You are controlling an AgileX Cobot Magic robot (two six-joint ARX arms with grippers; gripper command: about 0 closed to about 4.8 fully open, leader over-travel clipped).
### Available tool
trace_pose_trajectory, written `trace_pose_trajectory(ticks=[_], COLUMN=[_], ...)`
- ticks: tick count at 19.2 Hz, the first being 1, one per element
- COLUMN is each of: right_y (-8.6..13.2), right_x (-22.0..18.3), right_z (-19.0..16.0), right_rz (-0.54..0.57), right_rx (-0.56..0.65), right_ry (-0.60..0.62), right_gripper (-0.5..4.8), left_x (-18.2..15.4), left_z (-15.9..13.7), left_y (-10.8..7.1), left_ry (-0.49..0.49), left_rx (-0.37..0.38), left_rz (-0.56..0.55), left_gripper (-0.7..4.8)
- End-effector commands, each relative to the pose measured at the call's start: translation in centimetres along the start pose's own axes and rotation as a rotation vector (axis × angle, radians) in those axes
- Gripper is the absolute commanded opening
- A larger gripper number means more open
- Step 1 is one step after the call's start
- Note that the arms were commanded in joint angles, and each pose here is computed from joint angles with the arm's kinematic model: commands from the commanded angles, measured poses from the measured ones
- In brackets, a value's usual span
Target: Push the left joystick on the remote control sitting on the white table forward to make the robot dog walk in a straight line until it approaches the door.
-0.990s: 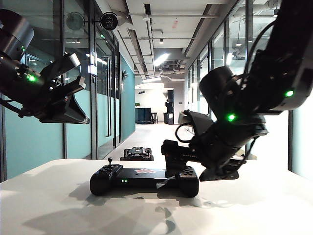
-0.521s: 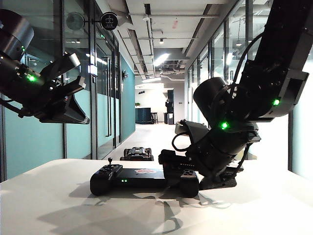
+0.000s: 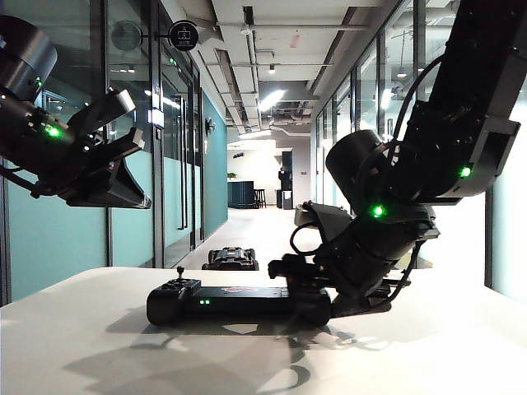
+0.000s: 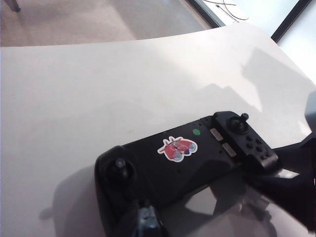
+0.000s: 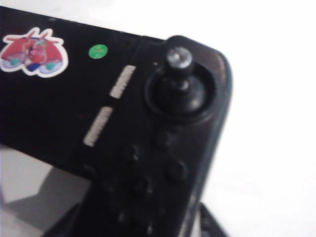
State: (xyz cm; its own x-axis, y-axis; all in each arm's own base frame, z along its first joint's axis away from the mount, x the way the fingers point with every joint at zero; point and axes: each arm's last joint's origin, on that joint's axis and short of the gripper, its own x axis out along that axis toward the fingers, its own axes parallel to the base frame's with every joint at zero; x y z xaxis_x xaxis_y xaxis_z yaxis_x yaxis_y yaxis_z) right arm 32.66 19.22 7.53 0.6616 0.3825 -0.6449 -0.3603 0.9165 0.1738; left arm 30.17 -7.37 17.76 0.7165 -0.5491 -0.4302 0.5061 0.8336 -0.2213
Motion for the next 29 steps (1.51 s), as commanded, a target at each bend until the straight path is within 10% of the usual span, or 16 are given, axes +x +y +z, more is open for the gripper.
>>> trace_pose_trajectory(ticks=[1,9,29], right_y=[0.16,0.17,0.16], right_x=[-0.06,-0.05,-0.16], right_z=[0.38,0.35,1.15], right_rz=[0.011,0.013,0.070], right_rx=[-0.004,-0.118,-0.290], right_ry=[-0.022,-0.019,-0.085], right_gripper=[2.38,3.21,3.28], left_x=[-0.02,-0.02,-0.02], left_z=[0.24,0.23,0.26], left_y=[-0.06,-0.12,-0.12], left_ry=[-0.009,-0.007,-0.010], left_rx=[0.005,0.003,-0.014], left_rz=[-0.006,-0.028,-0.028], left_gripper=[-0.05,-0.05,-0.05])
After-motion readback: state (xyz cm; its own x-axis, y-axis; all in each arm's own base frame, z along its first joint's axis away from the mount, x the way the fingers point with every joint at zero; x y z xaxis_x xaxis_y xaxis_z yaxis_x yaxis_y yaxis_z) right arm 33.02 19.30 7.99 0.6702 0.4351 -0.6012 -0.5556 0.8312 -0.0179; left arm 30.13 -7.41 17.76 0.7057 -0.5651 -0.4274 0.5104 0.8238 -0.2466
